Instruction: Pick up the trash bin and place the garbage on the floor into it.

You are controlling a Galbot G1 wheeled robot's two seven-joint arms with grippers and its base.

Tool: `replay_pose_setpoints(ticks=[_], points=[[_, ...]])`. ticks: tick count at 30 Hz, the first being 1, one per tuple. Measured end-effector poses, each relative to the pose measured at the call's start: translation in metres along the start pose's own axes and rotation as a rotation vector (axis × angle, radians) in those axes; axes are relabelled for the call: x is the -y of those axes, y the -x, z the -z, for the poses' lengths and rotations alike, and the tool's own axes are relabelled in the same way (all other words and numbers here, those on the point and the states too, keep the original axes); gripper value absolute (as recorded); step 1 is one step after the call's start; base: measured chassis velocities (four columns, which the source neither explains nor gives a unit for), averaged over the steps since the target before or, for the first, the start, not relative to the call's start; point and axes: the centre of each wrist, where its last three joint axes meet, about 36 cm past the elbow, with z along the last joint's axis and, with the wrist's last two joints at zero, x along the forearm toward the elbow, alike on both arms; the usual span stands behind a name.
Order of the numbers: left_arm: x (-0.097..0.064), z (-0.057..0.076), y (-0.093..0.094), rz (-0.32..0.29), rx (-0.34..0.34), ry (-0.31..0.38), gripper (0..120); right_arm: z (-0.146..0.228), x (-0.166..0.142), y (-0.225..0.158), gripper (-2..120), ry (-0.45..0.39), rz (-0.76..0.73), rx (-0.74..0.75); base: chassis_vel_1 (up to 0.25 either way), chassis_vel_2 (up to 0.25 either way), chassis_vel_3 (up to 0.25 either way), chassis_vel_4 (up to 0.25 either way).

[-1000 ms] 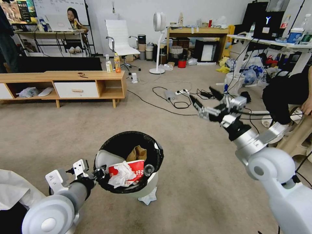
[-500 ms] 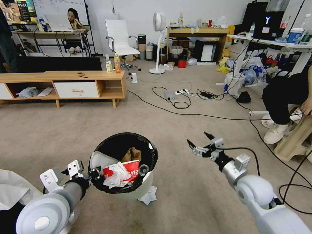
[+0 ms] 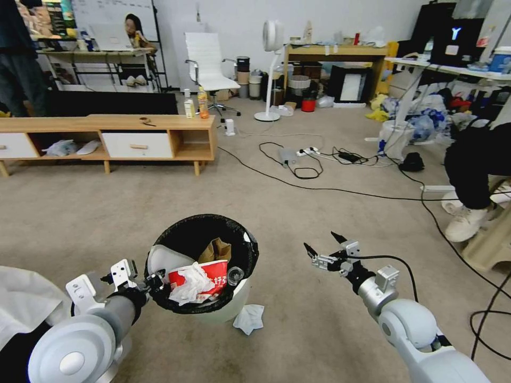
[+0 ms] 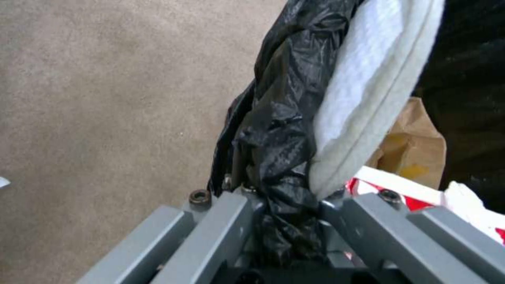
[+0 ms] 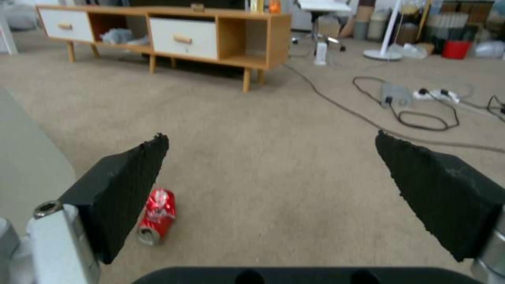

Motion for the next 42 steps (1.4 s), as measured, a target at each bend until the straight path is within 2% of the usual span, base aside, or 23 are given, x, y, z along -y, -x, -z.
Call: replay_pose_setpoints(ticks=[12, 24, 42], points=[[0.003, -0.003, -0.005, -0.018, 0.015, 0.0, 4, -0.053, 0.009, 0.012, 100, -0.021, -0.038, -0.144, 0.0, 0.0, 0.0, 0.0], [0.004, -0.004, -0.007, -0.035, 0.018, -0.006, 4, -0.098, -0.01, 0.027, 100, -0.031, -0.088, -0.303, 0.0, 0.0, 0.0, 0.0], [0.004, -0.005, -0.007, -0.021, 0.039, 0.01, 4, -0.112, -0.016, 0.031, 100, -0.03, -0.088, -0.338, 0.049, 0.046, 0.044, 0.047]])
